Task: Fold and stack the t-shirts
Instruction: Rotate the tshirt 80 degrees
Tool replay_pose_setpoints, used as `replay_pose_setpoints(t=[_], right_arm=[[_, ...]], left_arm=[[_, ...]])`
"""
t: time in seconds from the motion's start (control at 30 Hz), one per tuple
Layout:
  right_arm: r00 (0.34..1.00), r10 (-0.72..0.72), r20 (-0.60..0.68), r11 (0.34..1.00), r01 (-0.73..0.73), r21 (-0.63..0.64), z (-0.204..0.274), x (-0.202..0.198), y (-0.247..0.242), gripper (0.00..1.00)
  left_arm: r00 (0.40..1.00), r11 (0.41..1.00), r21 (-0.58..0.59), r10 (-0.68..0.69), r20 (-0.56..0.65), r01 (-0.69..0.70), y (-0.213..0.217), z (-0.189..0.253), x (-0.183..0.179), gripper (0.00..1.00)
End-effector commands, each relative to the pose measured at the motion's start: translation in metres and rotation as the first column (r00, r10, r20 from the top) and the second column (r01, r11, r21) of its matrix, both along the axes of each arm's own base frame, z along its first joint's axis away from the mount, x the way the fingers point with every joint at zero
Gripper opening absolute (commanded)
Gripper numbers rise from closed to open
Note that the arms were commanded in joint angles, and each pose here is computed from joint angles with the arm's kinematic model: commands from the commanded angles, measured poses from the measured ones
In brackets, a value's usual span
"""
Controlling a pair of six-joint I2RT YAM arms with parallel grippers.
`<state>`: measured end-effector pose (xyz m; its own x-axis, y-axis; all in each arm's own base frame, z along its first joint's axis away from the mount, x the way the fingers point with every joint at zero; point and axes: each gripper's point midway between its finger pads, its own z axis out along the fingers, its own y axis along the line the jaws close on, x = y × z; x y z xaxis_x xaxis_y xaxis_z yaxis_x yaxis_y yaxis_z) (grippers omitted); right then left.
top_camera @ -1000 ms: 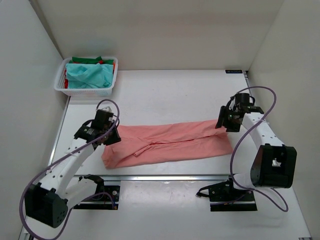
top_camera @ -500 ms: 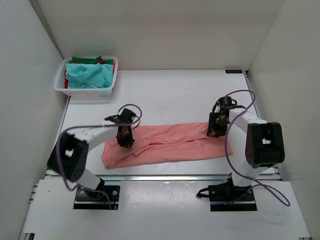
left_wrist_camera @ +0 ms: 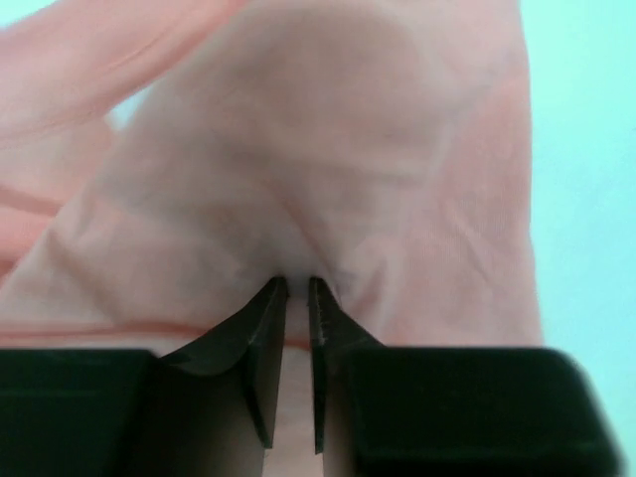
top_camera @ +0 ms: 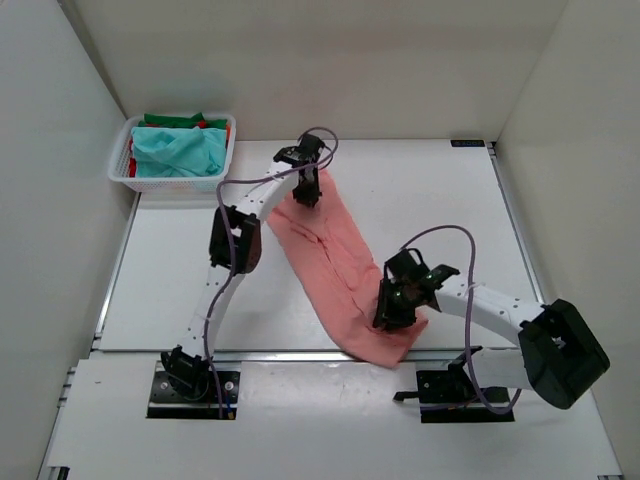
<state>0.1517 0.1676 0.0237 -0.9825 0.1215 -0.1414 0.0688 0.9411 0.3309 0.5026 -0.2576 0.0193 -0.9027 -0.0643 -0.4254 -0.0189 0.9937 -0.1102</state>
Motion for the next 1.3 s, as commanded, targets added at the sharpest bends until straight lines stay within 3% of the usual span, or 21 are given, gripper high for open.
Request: replay_pose_setpoints(t=[0.0, 0.03, 0.07, 0.1, 0.17, 0.2, 0.27, 0.43, 0.67, 0.73, 0.8, 0.83, 0.9, 0.93, 0.97, 1.03, 1.1, 1.13, 1.17, 1.23, 1.27], right_arm=[[0.999, -0.024, 0.037, 0.982, 0.017, 0.186, 0.012, -0.005, 0.056, 0.32], [1.000, 0.003, 0.028, 0.982, -0.008, 0.190, 0.008, -0.013, 0.065, 0.32], [0.999, 0.015, 0.031, 0.980, -0.021, 0.198, 0.004, -0.012, 0.071, 0.31], [0.997, 0.055, 0.058, 0.973, -0.067, 0.220, 0.008, -0.011, 0.084, 0.32], [0.994, 0.093, 0.055, 0.968, -0.103, 0.228, -0.001, -0.007, 0.099, 0.32], [0.985, 0.151, 0.078, 0.953, -0.167, 0.253, 0.000, -0.010, 0.110, 0.32], [0.971, 0.219, 0.093, 0.939, -0.236, 0.251, -0.008, -0.007, 0.128, 0.33], [0.902, 0.405, 0.149, 0.874, -0.430, 0.227, -0.017, -0.013, 0.163, 0.37], [0.739, 0.523, 0.425, 0.772, -0.622, 0.133, 0.018, 0.007, 0.183, 0.57], [0.701, 0.464, 0.541, 0.792, -0.602, 0.101, 0.044, 0.032, 0.179, 0.62], [0.648, 0.401, 0.647, 0.804, -0.588, 0.091, 0.074, 0.053, 0.168, 0.64], [0.629, 0.366, 0.686, 0.815, -0.572, 0.089, 0.087, 0.064, 0.165, 0.65], [0.579, 0.325, 0.747, 0.838, -0.542, 0.055, 0.109, 0.083, 0.152, 0.66], [0.576, 0.324, 0.750, 0.850, -0.525, 0.037, 0.111, 0.087, 0.148, 0.67], [0.593, 0.323, 0.738, 0.871, -0.491, 0.014, 0.108, 0.096, 0.138, 0.66], [0.653, 0.341, 0.676, 0.891, -0.453, -0.011, 0.094, 0.102, 0.127, 0.62], [0.732, 0.336, 0.593, 0.916, -0.401, -0.023, 0.081, 0.108, 0.115, 0.54], [0.774, 0.358, 0.522, 0.920, -0.388, -0.055, 0.064, 0.102, 0.105, 0.42], [0.805, 0.349, 0.480, 0.929, -0.364, -0.065, 0.058, 0.098, 0.099, 0.26], [0.846, 0.327, 0.421, 0.940, -0.339, -0.049, 0.048, 0.086, 0.091, 0.00], [0.861, 0.312, 0.403, 0.945, -0.327, -0.034, 0.046, 0.078, 0.090, 0.00]], left_arm=[[1.000, 1.000, -0.023, -0.013, -0.018, 0.013, 0.010, 0.002, 0.028, 0.24], [0.999, 0.998, -0.066, -0.020, -0.049, 0.017, 0.011, -0.009, 0.024, 0.23], [0.990, 1.000, -0.029, -0.013, -0.138, 0.009, 0.024, -0.045, 0.002, 0.23], [0.999, 0.999, -0.048, -0.007, -0.047, 0.004, 0.020, -0.030, 0.018, 0.22], [1.000, 0.998, -0.063, -0.015, 0.012, 0.016, 0.011, -0.012, 0.033, 0.23], [1.000, 0.997, -0.074, -0.026, -0.012, 0.025, 0.005, -0.028, 0.033, 0.23], [0.999, 0.985, -0.172, 0.007, 0.050, 0.002, -0.002, -0.014, 0.061, 0.23], [0.993, 0.937, -0.343, 0.094, 0.070, -0.065, 0.006, -0.023, 0.087, 0.13], [0.959, 0.791, -0.610, 0.124, 0.253, 0.058, -0.012, 0.034, 0.142, 0.13], [0.938, 0.724, -0.673, 0.107, 0.329, 0.153, -0.027, 0.073, 0.152, 0.13], [0.887, 0.656, -0.702, 0.106, 0.450, 0.278, -0.037, 0.147, 0.156, 0.15], [0.875, 0.649, -0.702, 0.112, 0.471, 0.294, -0.035, 0.165, 0.155, 0.17], [0.825, 0.633, -0.677, 0.104, 0.555, 0.376, -0.029, 0.233, 0.140, 0.20], [0.839, 0.639, -0.679, 0.096, 0.536, 0.361, -0.028, 0.230, 0.134, 0.20], [0.818, 0.637, -0.663, 0.085, 0.568, 0.394, -0.020, 0.266, 0.119, 0.21], [0.846, 0.668, -0.643, 0.038, 0.531, 0.374, -0.015, 0.274, 0.088, 0.21], [0.892, 0.779, -0.549, -0.031, 0.450, 0.304, -0.002, 0.251, 0.031, 0.24], [0.942, 0.823, -0.516, -0.064, 0.330, 0.236, 0.002, 0.194, 0.000, 0.24], [0.922, 0.848, -0.471, -0.048, 0.385, 0.241, 0.012, 0.218, -0.023, 0.25], [0.968, 0.884, -0.431, -0.077, 0.241, 0.178, 0.026, 0.151, -0.097, 0.25], [0.958, 0.889, -0.421, -0.063, 0.278, 0.181, 0.035, 0.167, -0.113, 0.26]])
